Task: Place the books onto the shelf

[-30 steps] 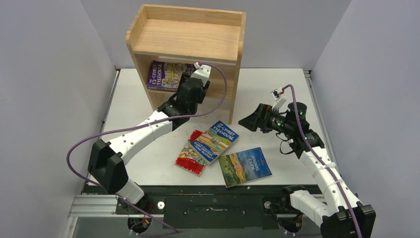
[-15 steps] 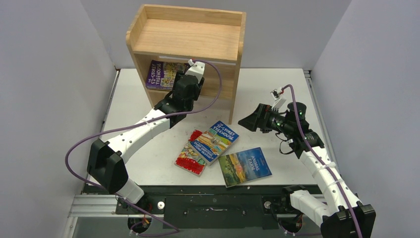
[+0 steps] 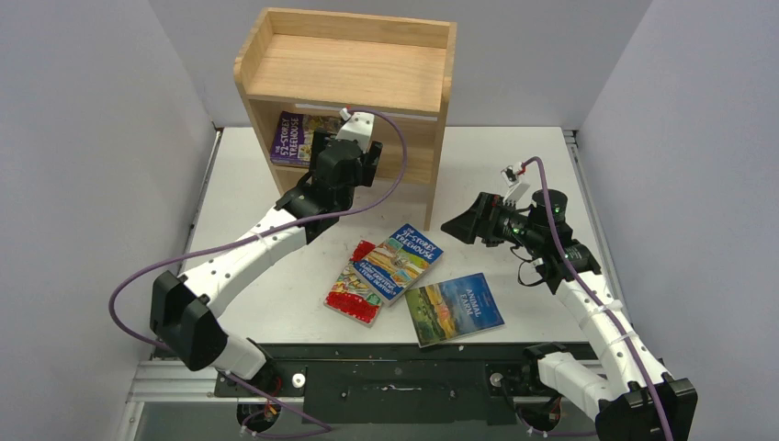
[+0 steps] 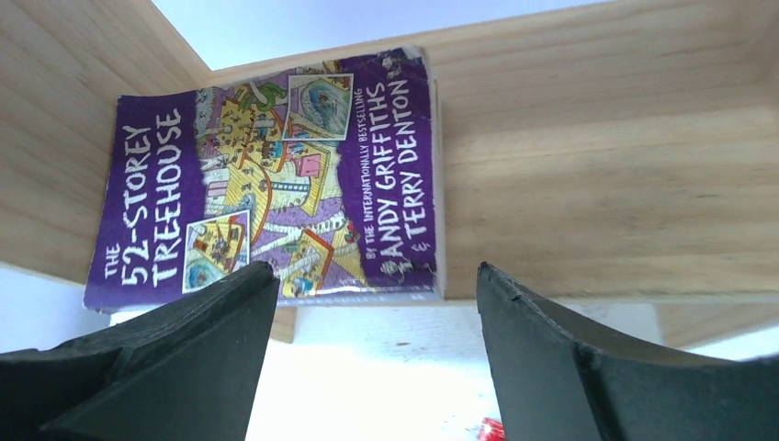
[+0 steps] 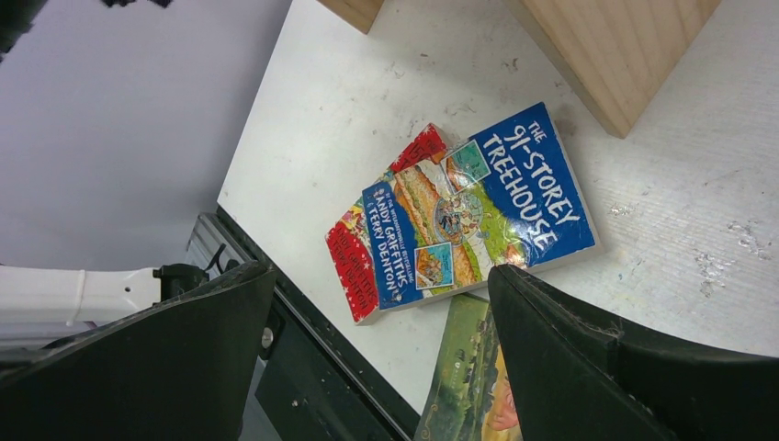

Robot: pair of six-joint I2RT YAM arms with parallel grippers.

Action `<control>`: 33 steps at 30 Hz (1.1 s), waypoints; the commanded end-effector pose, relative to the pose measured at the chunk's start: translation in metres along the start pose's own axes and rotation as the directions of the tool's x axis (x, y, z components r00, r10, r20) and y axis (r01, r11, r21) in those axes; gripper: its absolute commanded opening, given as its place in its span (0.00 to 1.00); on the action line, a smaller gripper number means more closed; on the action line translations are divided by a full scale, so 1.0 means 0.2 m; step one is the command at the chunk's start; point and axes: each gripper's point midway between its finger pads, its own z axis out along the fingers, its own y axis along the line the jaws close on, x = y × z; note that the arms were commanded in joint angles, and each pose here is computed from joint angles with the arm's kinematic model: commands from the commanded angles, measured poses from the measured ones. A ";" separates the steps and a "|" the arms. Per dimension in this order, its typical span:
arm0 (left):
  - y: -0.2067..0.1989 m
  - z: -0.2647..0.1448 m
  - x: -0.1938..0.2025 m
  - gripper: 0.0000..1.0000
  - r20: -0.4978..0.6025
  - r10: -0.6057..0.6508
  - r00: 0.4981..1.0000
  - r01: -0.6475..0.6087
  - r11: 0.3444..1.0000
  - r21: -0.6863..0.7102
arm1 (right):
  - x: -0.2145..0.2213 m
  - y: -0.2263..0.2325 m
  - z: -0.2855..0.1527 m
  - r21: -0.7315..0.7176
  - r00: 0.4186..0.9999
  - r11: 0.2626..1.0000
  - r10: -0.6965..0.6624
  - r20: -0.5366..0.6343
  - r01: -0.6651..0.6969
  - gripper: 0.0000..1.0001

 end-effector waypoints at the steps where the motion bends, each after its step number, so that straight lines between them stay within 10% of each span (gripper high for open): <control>1: 0.04 -0.22 -0.18 0.79 0.090 -0.154 0.984 0.150 0.987 0.049 | -0.07 0.05 0.00 -0.018 0.999 0.999 -0.042 0.034 0.043 0.90; 20: 0.49 -0.22 0.18 0.67 -0.222 -0.277 0.935 0.295 0.954 0.055 | -0.05 0.08 0.03 -0.039 0.998 0.998 -0.051 0.021 0.052 0.90; 33: 0.48 -0.07 0.15 0.48 -0.139 -0.268 0.953 0.277 0.960 0.046 | -0.06 0.10 0.05 -0.040 0.998 0.997 -0.058 0.014 0.059 0.90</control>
